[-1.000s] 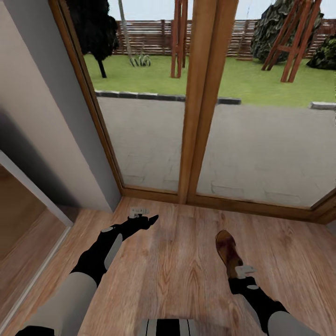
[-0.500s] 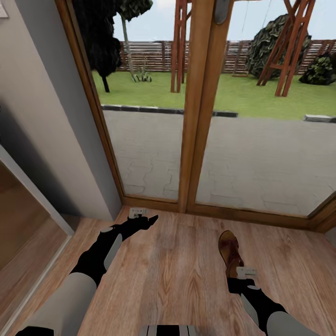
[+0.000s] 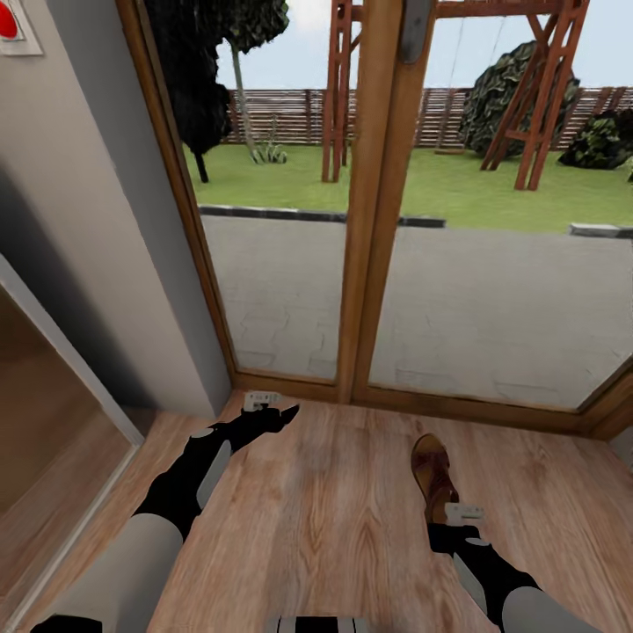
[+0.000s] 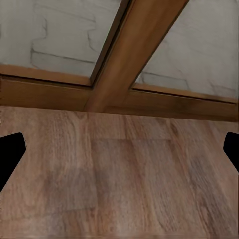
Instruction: Pick up the two gym shoes and the two sandals from the corridor floor and place them onto the hallstand (shoe rack) in the corridor, making sure they are on the rack and not on the floor. Arrange them so the two gym shoes are next to each other and the two sandals are next to each other.
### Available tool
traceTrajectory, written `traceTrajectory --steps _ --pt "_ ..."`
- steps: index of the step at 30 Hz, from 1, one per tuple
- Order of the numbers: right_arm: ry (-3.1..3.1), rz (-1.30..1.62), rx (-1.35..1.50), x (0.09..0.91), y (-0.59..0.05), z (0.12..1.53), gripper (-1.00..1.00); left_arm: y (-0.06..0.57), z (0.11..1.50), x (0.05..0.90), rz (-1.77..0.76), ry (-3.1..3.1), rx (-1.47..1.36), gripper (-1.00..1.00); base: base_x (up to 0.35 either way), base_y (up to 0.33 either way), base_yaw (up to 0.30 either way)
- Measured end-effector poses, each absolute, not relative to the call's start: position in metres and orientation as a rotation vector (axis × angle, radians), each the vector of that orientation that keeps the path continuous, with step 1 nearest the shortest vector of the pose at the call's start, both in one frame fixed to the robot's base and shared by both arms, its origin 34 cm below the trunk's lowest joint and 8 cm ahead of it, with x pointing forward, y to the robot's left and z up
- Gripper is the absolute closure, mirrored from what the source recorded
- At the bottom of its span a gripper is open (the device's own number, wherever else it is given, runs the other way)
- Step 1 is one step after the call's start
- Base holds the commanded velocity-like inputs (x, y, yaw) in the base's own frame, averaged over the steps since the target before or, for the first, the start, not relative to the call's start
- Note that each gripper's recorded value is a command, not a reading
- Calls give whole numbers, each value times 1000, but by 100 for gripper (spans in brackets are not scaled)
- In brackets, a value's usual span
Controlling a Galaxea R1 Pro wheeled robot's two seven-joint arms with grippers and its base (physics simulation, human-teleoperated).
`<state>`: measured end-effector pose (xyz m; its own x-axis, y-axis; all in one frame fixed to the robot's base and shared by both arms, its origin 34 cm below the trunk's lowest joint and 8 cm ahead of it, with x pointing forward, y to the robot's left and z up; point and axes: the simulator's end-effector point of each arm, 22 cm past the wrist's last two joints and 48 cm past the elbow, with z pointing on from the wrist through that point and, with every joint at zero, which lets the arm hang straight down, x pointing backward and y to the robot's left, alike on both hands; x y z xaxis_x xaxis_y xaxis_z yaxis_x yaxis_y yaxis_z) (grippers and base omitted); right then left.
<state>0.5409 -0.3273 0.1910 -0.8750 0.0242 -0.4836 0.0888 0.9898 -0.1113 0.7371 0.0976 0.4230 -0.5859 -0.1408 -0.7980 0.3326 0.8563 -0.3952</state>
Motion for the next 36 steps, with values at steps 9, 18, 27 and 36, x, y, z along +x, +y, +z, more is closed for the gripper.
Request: traceTrajectory --steps 9,18,27,36 --pt "2619 -177 81 545 -328 197 100 97 432 738 -644 2090 145 -100 -273 146 0" --pt "2617 -177 82 546 -328 198 100 97 434 739 -644 2087 144 -100 -216 227 -16" --pt "2611 -176 83 548 -328 201 100 97 438 739 -644 2081 145 -100 21 306 -234" --pt "2605 -175 84 550 -328 204 100 97 442 739 -643 2075 147 -100 92 198 -282"
